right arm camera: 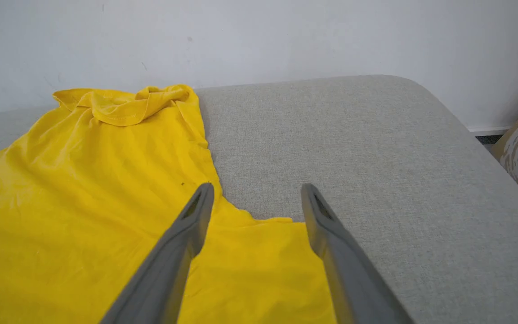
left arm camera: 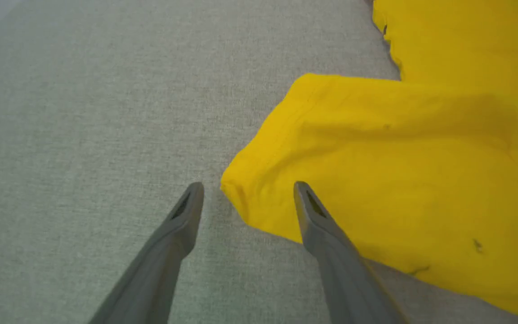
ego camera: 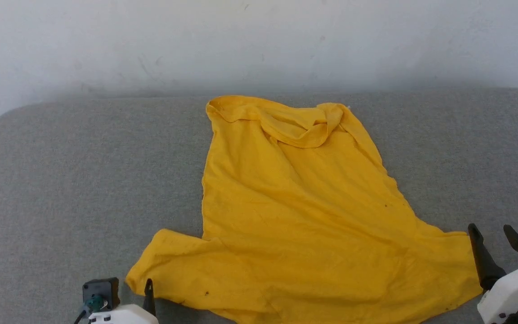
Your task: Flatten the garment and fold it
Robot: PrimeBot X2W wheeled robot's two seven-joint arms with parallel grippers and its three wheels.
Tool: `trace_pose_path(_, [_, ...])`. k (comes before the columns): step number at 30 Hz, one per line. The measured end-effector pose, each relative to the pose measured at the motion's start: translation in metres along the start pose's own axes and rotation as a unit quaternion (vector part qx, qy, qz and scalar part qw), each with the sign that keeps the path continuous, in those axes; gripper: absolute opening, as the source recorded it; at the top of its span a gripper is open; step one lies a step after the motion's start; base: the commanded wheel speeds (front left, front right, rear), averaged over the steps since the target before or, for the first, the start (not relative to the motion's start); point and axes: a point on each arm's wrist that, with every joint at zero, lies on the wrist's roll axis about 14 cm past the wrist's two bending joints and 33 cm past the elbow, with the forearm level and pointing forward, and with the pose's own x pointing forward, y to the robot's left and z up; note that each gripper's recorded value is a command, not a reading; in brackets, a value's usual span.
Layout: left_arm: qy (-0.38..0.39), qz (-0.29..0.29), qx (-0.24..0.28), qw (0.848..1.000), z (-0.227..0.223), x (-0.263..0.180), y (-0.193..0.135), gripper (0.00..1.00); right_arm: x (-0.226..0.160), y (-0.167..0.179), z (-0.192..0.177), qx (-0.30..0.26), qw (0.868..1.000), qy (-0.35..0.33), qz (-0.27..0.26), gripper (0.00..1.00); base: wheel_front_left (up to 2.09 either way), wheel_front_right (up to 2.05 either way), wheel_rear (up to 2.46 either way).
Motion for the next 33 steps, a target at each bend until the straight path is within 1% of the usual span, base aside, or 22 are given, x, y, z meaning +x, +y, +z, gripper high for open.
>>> trace_pose_path(2, [0.026,0.014,0.009,1.000,-0.007,-0.003,0.005,1.00,0.001,0.001,-0.003,0.002,1.000,0.004,0.000,1.00,0.00,0.00,0.00])
trace_pose_path(4, [0.042,0.015,0.016,0.999,-0.007,-0.004,0.004,1.00,0.001,0.002,-0.006,0.003,1.000,0.007,0.000,1.00,0.00,0.00,0.00])
trace_pose_path(8, [0.047,0.014,0.018,0.999,-0.004,-0.003,0.004,1.00,0.003,0.003,-0.012,0.005,1.000,0.015,-0.002,1.00,0.00,0.00,0.00])
trace_pose_path(13, [0.080,0.021,0.024,0.996,-0.017,0.002,0.009,1.00,0.006,0.005,-0.021,0.006,1.000,0.029,-0.002,1.00,0.00,0.00,0.00])
trace_pose_path(17, [0.091,0.021,0.025,0.995,-0.021,0.010,0.010,1.00,0.009,0.003,-0.025,0.007,0.999,0.035,-0.006,1.00,0.00,0.00,0.00])
trace_pose_path(20, [0.099,0.009,0.021,0.995,-0.024,0.017,0.007,1.00,0.009,-0.002,-0.030,0.005,0.999,0.047,-0.013,1.00,0.00,0.00,0.00])
trace_pose_path(21, [0.104,0.001,0.021,0.994,-0.026,0.018,0.005,0.44,0.009,-0.003,-0.033,0.005,0.998,0.054,-0.016,1.00,0.00,0.00,0.00])
trace_pose_path(22, [0.106,-0.007,0.020,0.994,-0.026,0.019,0.003,0.00,0.008,-0.005,-0.035,0.006,0.998,0.060,-0.019,1.00,0.00,0.00,0.00])
trace_pose_path(24, [0.103,-0.020,0.010,0.994,-0.024,0.022,-0.001,0.00,0.005,-0.011,-0.039,0.010,0.997,0.073,-0.028,1.00,0.00,0.00,0.00])
trace_pose_path(27, [0.076,-0.016,0.001,0.997,-0.017,0.022,0.001,0.00,-0.003,-0.022,-0.048,0.010,0.994,0.101,-0.047,1.00,0.00,0.00,0.00])
trace_pose_path(30, [0.032,0.000,-0.011,0.999,-0.001,0.019,0.007,0.00,-0.013,-0.030,-0.060,0.017,0.989,0.135,-0.063,1.00,0.00,0.00,0.00])
trace_pose_path(33, [-0.024,0.014,-0.022,0.999,0.025,0.016,0.014,0.00,-0.022,-0.036,-0.071,0.018,0.984,0.164,-0.074,1.00,0.00,0.00,0.00])
